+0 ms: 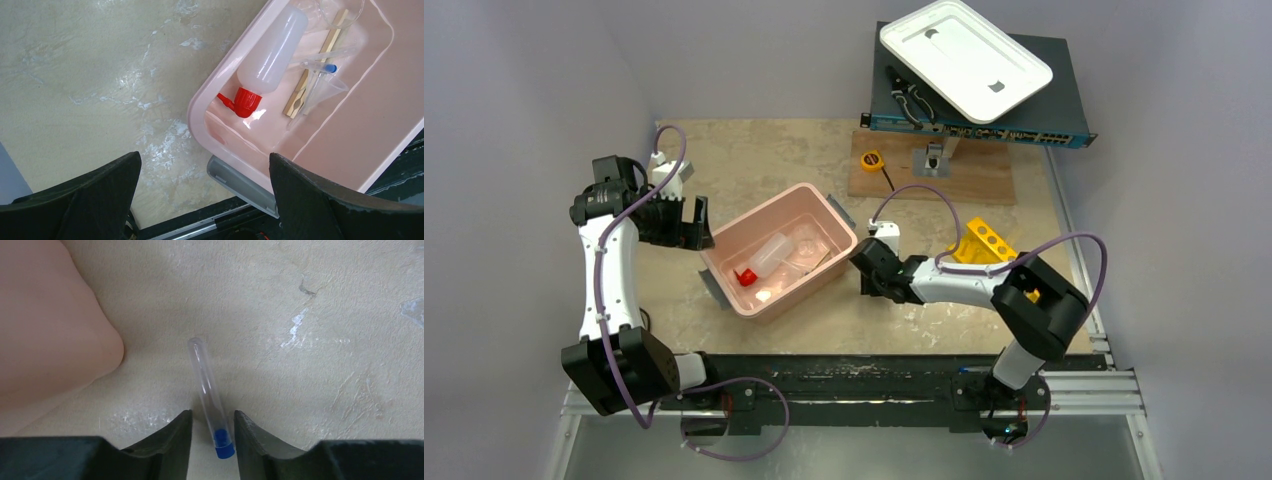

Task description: Organize the chemistry lab equipment

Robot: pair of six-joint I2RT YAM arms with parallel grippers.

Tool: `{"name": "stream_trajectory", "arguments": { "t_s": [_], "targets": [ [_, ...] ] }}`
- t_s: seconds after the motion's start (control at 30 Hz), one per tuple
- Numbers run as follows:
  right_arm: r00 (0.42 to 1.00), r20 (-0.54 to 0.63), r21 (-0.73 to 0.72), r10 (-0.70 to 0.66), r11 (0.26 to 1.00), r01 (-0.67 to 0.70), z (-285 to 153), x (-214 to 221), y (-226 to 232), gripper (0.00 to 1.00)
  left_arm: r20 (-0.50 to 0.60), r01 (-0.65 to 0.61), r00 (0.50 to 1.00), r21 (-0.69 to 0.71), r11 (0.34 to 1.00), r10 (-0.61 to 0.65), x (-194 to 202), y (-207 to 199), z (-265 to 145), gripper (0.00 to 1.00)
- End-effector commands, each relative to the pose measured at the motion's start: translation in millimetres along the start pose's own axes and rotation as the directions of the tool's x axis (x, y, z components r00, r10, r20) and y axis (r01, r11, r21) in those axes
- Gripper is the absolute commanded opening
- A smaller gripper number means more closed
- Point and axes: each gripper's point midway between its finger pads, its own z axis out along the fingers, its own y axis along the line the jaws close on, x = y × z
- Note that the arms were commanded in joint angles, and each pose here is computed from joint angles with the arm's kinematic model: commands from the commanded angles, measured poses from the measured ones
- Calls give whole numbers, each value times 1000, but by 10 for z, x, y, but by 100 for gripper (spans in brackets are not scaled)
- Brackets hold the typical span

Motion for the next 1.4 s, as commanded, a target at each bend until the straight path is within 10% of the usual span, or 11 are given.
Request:
{"name": "stream_trajectory", "arguments": {
  "t_s": [0.0, 0.23, 0.5, 0.8, 1.17, 1.27, 1.37],
  "targets": [
    [997, 50, 2, 57, 998, -57, 32, -143, 22, 31, 22, -26, 999, -3, 1000, 26, -34, -23, -58, 100],
    [995, 51, 34, 84, 996, -86, -15, -167, -196, 0, 21, -23, 1000, 1, 1000, 23, -46, -25, -57, 100],
    [971, 198, 38, 133, 989, -143, -619, -828, -401, 0, 8, -17, 1000, 33, 999, 17, 2, -103, -85, 100],
    [934, 356, -206, 37, 978, 40, -1492, -1936, 393, 0, -13, -3, 1000, 81, 997, 4, 172, -317, -247, 100],
    [930, 295, -259, -220, 918, 299, -1044, -1780, 1574, 0, -60, 54, 997, 47, 997, -51, 397, -225, -22, 100],
    [928, 278, -255, -248, 912, 320, -901, -1714, 1628, 12, -54, 62, 997, 68, 996, -58, 424, -231, 78, 100],
    [929, 263, -252, -262, 910, 328, -840, -1673, 1645, 47, -49, 59, 997, 62, 996, -56, 441, -195, 151, 95]
  ]
}}
